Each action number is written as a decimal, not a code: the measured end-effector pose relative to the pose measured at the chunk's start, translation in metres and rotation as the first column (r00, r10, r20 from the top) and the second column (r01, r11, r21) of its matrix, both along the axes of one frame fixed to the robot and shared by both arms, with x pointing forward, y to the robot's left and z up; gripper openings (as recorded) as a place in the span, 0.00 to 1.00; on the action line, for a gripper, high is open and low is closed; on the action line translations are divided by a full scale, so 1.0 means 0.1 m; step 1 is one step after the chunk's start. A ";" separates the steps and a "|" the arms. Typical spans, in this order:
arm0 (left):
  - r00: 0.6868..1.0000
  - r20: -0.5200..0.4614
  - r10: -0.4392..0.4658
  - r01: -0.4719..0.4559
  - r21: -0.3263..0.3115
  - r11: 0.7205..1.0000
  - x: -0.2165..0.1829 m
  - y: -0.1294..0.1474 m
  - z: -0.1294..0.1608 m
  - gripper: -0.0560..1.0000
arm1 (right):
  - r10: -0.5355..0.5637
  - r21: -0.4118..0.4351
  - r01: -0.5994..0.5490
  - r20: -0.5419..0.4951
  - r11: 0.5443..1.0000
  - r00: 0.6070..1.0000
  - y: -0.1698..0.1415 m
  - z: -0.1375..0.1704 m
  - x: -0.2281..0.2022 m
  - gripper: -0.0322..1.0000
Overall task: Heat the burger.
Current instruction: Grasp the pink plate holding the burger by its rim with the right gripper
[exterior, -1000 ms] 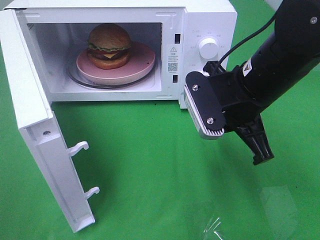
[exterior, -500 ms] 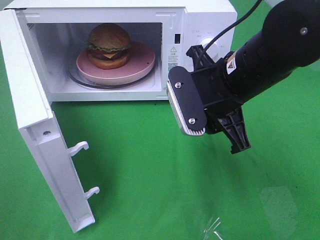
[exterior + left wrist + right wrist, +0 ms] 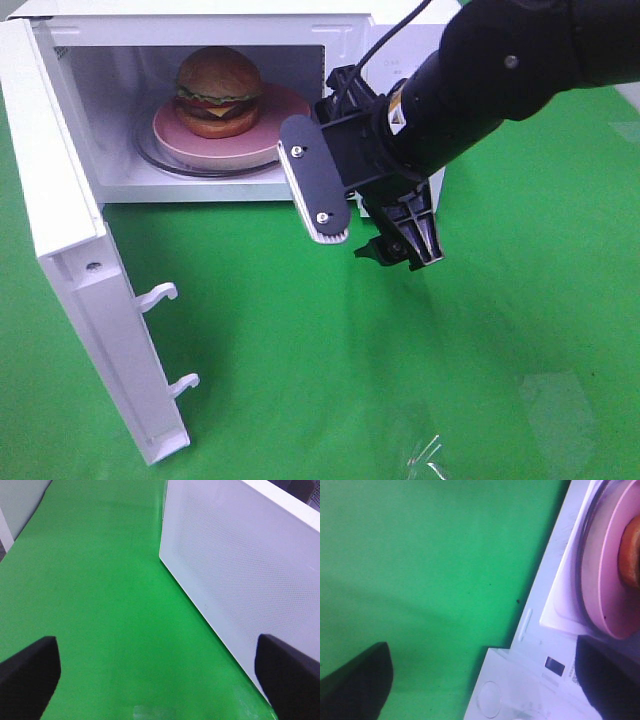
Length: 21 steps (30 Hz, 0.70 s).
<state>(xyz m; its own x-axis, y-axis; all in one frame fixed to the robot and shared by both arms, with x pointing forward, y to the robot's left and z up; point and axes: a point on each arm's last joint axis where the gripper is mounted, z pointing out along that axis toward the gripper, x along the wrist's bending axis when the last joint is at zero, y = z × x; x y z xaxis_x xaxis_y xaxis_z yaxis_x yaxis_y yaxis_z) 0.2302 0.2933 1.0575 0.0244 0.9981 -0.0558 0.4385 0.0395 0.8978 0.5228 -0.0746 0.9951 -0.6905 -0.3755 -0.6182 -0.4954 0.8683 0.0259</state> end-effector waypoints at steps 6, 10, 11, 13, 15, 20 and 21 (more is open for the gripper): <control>1.000 0.000 0.000 0.000 0.000 1.000 0.00 0.00 0.00 0.98 | -0.024 0.020 0.024 0.002 1.000 1.000 0.17 -0.06 0.21 0.97; 1.000 0.000 0.000 0.000 0.000 1.000 0.00 0.00 0.00 0.98 | -0.030 0.028 0.029 0.021 0.999 0.999 0.28 -0.09 0.35 0.96; 1.000 0.000 0.000 0.000 0.000 1.000 0.00 0.00 0.00 0.98 | -0.029 0.030 0.028 0.028 0.999 0.999 0.31 -0.09 0.39 0.96; 1.000 0.000 0.000 0.000 0.000 1.000 0.00 0.00 0.00 0.98 | -0.027 0.035 0.026 0.038 0.999 0.999 0.35 -0.10 0.45 0.95; 1.000 0.000 0.000 0.000 0.000 1.000 0.00 0.00 0.00 0.98 | -0.027 0.044 0.025 0.047 0.999 0.999 0.40 -0.10 0.50 0.95; 1.000 0.000 0.000 0.000 0.000 1.000 0.00 0.00 0.00 0.98 | -0.026 0.053 0.023 0.059 0.998 0.998 0.52 -0.17 0.65 0.93; 1.000 0.000 0.000 0.000 0.000 1.000 0.00 0.00 0.00 0.98 | -0.026 0.053 0.023 0.059 0.998 0.998 0.52 -0.17 0.65 0.93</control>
<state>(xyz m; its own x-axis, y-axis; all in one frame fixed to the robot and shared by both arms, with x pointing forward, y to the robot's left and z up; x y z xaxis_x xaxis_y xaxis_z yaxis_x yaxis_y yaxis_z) 0.2302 0.2933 1.0575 0.0244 0.9981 -0.0558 0.4385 0.0395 0.8978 0.5879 -0.0223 0.9782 -0.6607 -0.3250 -0.6766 -0.4760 0.8784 0.0429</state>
